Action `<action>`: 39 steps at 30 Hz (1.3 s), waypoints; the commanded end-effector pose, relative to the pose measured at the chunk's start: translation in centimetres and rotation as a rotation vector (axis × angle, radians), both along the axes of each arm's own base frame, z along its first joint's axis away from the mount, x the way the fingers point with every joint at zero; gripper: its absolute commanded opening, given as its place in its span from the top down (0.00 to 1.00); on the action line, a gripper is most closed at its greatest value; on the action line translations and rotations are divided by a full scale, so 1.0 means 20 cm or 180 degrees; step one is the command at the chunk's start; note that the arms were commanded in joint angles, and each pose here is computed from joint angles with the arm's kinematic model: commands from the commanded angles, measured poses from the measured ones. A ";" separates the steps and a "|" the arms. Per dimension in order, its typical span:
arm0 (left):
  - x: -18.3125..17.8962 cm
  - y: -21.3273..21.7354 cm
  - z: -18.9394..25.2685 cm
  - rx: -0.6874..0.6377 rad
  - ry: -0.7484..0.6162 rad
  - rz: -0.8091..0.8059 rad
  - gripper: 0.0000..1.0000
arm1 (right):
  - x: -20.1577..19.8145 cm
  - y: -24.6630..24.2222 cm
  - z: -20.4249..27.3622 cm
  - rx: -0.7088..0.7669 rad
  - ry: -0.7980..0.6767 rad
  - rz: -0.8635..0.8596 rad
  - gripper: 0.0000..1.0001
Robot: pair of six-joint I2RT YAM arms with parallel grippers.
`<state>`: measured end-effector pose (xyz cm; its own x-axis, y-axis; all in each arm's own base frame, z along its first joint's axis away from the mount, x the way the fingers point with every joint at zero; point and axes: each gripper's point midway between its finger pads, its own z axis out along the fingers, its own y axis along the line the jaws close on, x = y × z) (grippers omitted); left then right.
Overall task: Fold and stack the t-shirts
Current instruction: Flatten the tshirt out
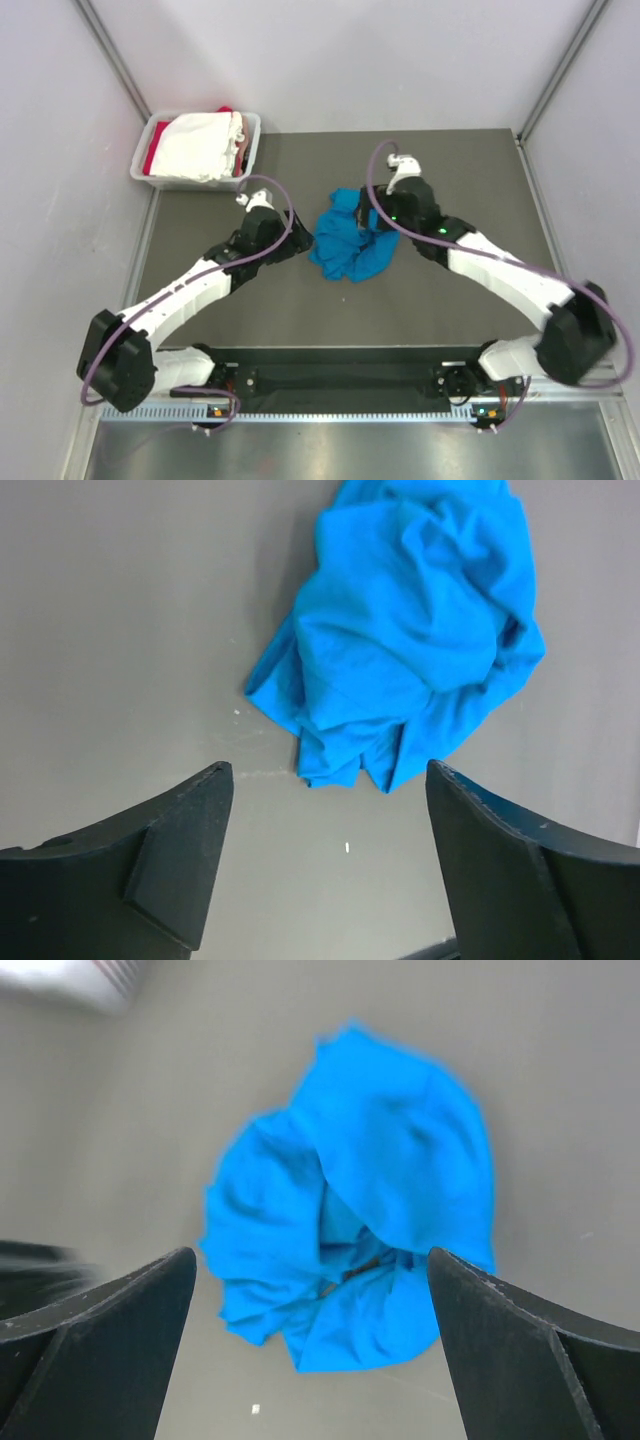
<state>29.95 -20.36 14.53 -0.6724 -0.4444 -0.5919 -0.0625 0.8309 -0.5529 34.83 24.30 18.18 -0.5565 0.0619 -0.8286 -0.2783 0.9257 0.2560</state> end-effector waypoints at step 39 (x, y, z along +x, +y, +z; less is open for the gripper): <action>0.17 -0.38 -0.05 -0.0264 0.0019 -0.0750 0.41 | -0.13 -0.28 -0.07 0.0284 -0.0089 -0.0405 0.00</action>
